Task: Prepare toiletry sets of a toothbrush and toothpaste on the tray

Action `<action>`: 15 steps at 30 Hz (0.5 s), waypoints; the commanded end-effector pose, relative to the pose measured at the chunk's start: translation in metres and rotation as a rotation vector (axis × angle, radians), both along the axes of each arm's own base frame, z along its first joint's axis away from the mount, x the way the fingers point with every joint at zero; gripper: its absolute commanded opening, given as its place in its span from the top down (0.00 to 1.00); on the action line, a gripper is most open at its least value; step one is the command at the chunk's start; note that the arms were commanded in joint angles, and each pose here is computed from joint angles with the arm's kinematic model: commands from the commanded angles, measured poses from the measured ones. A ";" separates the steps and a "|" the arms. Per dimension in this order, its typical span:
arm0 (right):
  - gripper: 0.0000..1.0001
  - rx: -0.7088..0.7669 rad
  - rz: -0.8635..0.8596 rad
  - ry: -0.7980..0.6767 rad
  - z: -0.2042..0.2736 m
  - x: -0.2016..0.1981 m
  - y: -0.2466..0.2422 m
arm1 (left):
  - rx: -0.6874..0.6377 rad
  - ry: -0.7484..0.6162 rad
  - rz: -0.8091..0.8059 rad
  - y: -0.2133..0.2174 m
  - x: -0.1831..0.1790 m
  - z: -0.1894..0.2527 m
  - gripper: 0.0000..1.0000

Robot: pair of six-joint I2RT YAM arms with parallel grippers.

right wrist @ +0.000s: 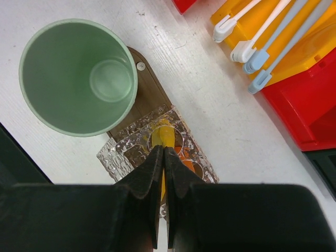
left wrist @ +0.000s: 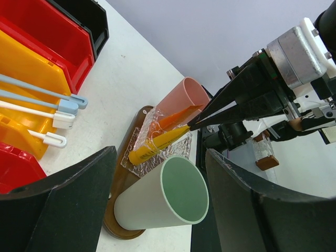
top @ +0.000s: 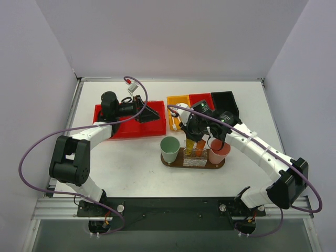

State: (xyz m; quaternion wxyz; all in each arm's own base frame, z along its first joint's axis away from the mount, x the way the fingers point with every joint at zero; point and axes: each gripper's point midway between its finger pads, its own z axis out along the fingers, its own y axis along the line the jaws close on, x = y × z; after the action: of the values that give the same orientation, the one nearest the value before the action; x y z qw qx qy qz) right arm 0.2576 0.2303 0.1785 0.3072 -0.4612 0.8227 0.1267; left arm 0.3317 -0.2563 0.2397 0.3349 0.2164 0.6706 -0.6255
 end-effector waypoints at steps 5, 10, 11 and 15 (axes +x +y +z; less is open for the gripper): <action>1.00 -0.044 0.007 -0.021 0.000 -0.001 -0.006 | -0.013 -0.057 -0.015 0.002 0.000 0.008 0.21; 0.87 -0.039 0.007 -0.025 0.004 -0.001 -0.005 | -0.012 -0.063 -0.014 0.002 0.001 0.008 0.21; 0.84 -0.039 0.006 -0.024 0.004 -0.001 -0.005 | -0.013 -0.065 -0.011 0.002 0.001 0.008 0.21; 0.68 -0.025 0.003 -0.036 0.011 -0.001 -0.006 | -0.001 -0.068 -0.010 0.002 0.003 0.007 0.21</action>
State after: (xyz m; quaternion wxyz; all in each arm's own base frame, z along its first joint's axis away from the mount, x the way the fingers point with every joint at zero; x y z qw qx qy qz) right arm 0.2590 0.2269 0.1776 0.3074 -0.4655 0.8222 0.1132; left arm 0.3319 -0.2559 0.2394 0.3353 0.2166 0.6707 -0.6252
